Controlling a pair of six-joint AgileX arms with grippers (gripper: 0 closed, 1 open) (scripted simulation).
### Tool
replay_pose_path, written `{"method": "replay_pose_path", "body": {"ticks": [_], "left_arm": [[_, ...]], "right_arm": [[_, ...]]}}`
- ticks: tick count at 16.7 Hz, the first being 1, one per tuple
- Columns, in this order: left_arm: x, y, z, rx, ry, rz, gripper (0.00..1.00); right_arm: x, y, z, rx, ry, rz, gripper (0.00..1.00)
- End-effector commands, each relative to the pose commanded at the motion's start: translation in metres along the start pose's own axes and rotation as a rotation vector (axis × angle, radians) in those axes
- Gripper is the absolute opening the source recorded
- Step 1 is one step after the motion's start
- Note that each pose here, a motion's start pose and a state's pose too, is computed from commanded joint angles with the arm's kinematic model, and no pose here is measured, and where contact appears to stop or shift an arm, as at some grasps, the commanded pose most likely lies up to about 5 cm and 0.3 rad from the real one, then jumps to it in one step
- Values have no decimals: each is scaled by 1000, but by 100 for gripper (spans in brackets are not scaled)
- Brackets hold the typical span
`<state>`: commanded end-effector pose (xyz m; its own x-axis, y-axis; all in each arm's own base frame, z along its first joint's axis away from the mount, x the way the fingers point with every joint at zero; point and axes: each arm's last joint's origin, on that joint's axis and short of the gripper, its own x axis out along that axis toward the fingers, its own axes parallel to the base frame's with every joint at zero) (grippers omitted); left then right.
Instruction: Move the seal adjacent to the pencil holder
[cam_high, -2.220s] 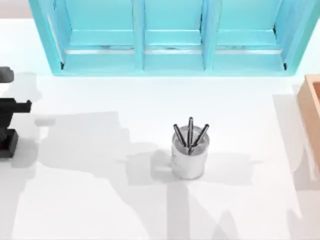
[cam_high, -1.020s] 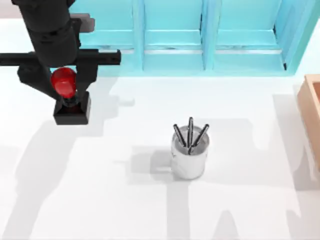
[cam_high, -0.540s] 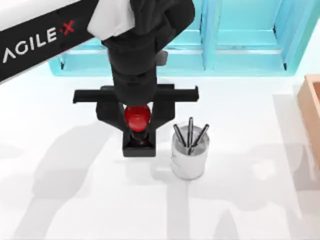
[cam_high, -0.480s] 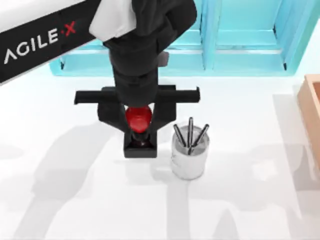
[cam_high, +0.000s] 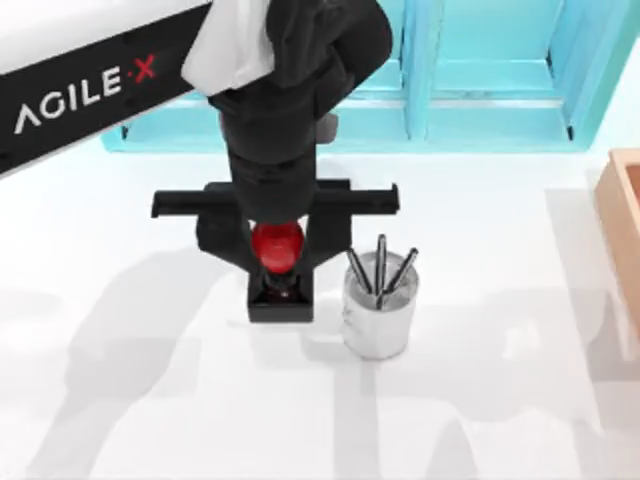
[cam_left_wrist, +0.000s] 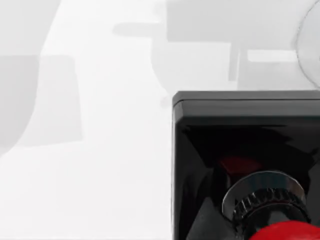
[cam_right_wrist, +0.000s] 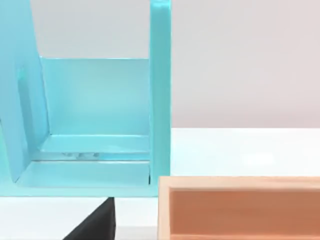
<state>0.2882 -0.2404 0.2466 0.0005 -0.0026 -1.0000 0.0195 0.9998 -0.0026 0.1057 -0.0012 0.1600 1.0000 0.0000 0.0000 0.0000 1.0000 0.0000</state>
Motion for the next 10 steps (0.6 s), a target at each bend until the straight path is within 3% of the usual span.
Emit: {"method": "replay_pose_path", "body": {"ticks": [6, 10], "left_arm": [[6, -1, 0, 0, 1, 1, 0], [6, -1, 0, 0, 1, 1, 30]], "right_arm": [[0, 0, 0, 0, 0, 0, 100], [0, 0, 0, 0, 0, 0, 100]]}}
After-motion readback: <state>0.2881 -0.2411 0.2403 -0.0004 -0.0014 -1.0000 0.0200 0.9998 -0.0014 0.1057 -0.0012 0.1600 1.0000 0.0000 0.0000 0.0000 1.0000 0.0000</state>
